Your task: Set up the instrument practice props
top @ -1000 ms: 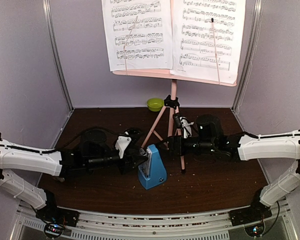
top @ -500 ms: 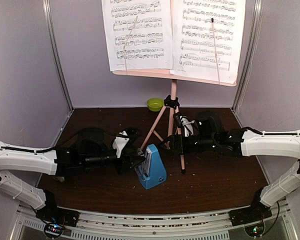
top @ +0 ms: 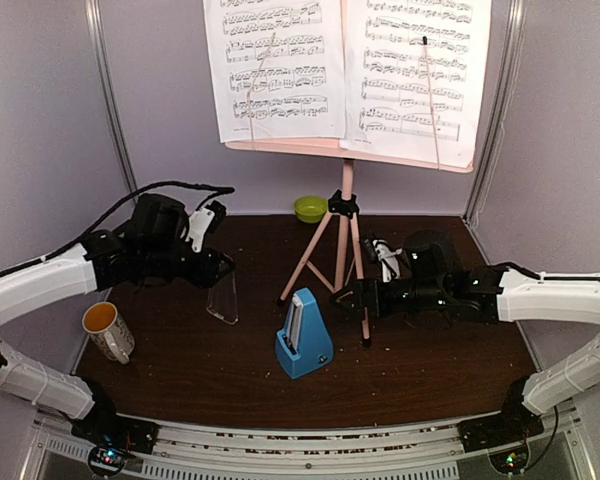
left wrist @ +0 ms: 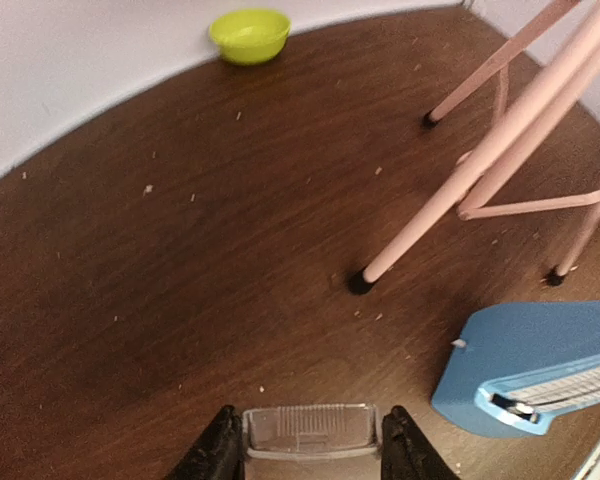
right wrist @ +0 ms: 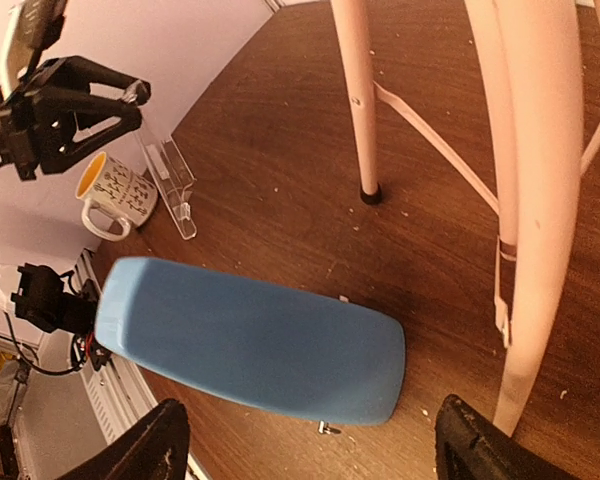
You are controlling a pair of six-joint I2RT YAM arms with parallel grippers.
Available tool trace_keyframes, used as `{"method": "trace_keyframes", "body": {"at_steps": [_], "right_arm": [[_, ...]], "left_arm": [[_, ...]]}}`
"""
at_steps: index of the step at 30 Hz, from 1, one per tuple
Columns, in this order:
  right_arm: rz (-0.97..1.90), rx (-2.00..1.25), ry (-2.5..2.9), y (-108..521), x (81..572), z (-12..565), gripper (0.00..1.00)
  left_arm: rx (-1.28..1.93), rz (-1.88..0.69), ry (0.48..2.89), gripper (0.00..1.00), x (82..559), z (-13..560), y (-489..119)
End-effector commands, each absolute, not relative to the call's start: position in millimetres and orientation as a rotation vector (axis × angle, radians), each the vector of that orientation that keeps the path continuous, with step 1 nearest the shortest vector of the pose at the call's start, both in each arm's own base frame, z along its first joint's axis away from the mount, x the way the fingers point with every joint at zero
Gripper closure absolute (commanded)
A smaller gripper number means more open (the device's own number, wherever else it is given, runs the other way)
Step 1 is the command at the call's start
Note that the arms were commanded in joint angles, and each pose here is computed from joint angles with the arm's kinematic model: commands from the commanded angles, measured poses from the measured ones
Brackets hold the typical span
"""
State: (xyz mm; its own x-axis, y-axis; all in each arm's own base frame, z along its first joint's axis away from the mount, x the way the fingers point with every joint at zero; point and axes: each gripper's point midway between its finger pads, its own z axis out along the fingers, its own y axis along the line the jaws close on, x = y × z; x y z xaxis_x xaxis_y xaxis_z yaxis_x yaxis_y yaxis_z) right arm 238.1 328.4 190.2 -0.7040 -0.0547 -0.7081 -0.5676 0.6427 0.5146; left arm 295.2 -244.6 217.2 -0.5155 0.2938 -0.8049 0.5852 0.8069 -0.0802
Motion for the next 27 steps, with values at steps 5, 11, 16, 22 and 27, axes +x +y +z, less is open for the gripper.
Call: {"method": "trace_keyframes", "body": {"at_steps": [5,11,16,22,27], "right_arm": [[0.904,-0.547,2.259,318.4,207.1,151.3,0.20],[0.846,-0.620,2.297,331.9,192.3,126.7,0.25],[0.818,-0.659,2.315,346.1,189.7,117.3,0.28],[0.780,-0.632,2.327,351.9,197.7,112.6,0.35],[0.763,-0.616,2.330,357.3,204.1,112.0,0.41]], "left_arm": [[0.559,-0.278,2.596,0.73,331.0,129.1,-213.8],[0.475,-0.142,2.752,0.73,368.5,83.3,-183.2],[0.408,-0.078,2.821,0.72,393.7,58.8,-159.1],[0.365,-0.093,2.839,0.56,408.8,54.8,-146.8],[0.368,-0.123,2.825,0.34,404.8,64.4,-148.0]]}}
